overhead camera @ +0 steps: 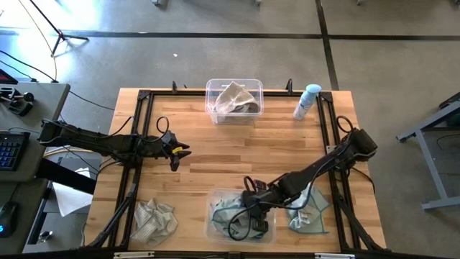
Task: Sort microfiber towel by color & place in baskets
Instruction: Put the top blue towel into the bottom transparent bin, then put the white towel into the top transparent bin
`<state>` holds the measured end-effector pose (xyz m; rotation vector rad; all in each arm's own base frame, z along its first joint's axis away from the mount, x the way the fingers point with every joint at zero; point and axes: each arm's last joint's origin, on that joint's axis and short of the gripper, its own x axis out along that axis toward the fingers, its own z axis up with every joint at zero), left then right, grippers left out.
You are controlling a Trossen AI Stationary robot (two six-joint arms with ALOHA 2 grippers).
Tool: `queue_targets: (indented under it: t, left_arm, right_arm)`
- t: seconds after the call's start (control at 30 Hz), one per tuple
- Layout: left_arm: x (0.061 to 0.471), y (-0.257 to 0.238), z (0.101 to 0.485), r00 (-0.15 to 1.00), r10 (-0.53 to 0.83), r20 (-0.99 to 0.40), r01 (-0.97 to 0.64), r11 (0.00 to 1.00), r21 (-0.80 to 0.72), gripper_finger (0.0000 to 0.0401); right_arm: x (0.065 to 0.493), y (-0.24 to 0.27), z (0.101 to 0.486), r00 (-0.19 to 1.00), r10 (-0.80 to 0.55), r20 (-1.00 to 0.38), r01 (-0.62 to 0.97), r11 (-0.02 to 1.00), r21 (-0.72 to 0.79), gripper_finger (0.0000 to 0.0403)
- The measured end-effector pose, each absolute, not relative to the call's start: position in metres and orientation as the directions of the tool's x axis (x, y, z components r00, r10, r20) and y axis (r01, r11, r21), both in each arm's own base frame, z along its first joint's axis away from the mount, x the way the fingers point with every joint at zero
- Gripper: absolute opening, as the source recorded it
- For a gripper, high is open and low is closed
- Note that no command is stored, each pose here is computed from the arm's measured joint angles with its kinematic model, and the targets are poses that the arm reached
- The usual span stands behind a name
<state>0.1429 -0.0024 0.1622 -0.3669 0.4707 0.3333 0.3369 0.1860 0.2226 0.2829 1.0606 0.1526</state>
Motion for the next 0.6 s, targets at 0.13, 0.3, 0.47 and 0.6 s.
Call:
queue_targets:
  t: [0.13,0.3,0.47,0.6]
  left_arm:
    - [0.143,-0.002,0.162,0.84,0.225,-0.493,-0.391,0.882,-0.264,0.0129]
    - [0.143,-0.002,0.162,0.84,0.225,-0.493,-0.394,0.878,-0.27,0.0129]
    - [0.143,-0.002,0.162,0.841,0.225,-0.493,-0.394,0.878,-0.271,0.0129]
    - [0.143,-0.002,0.162,0.84,0.226,-0.493,-0.394,0.878,-0.271,0.0129]
  right_arm:
    - [0.334,0.185,0.227,0.465,0.289,-0.837,-0.012,0.947,0.32,0.0128]
    - [0.326,0.182,0.25,0.503,0.328,-0.8,-0.034,0.932,0.36,0.0144]
    - [0.312,0.174,0.277,0.575,0.284,-0.768,-0.039,0.946,0.321,0.0142]
    - [0.298,0.162,0.293,0.614,0.162,-0.772,-0.006,0.98,0.201,0.0133]
